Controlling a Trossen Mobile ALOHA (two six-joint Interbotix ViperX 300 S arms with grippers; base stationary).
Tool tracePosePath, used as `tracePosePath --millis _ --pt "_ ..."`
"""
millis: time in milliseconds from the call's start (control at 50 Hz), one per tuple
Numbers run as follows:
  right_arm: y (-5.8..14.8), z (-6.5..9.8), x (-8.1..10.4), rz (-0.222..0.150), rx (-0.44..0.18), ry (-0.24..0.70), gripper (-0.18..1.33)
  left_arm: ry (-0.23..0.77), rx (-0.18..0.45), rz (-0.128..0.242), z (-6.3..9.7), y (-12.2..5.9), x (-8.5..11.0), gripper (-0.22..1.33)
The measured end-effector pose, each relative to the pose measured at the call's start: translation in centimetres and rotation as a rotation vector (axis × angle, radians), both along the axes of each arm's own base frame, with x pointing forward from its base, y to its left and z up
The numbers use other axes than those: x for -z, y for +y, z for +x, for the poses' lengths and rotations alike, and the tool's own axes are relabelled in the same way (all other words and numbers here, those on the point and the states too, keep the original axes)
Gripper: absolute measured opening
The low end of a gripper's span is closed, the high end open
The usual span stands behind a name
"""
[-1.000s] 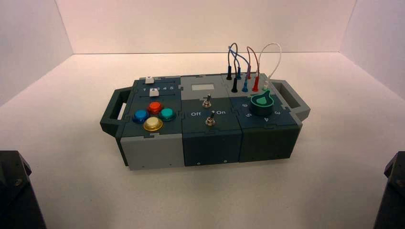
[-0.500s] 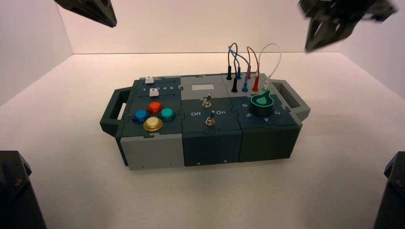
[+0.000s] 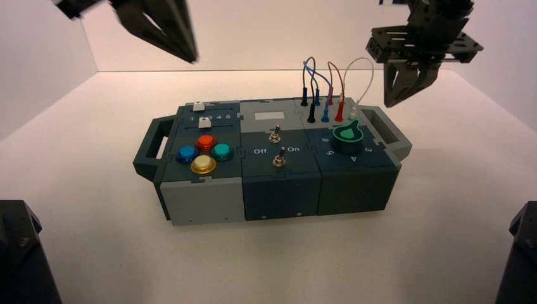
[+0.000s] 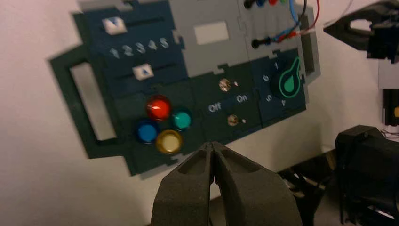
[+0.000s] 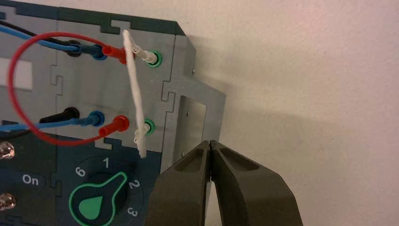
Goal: Flip the bottom switch off with the left gripper.
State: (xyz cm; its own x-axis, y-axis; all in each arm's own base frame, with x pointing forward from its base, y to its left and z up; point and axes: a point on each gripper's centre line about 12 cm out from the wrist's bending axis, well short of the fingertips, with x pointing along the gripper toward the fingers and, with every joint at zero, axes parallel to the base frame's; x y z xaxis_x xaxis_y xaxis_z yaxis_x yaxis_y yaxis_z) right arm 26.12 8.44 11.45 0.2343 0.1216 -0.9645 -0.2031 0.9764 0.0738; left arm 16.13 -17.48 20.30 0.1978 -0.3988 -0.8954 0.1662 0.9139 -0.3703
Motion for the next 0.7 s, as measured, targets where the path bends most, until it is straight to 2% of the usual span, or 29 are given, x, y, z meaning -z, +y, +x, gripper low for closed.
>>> tracePosePath --millis 180,400,700 --pt "0.8 0.2 0.7 0.016 -0.001 0.035 -0.14 0.044 0.023 0.016 0.1 -2.7 0.9 -0.16" --pt "1.3 0.2 2.3 0.007 -0.005 0.109 -0.14 0.079 0.06 0.034 0.4 -6.4 1.8 -0.16" --pt "1.6 0.0 3.4 -0.005 -0.01 0.168 -0.14 0.139 0.078 0.076 -0.7 -9.2 4.1 -0.16"
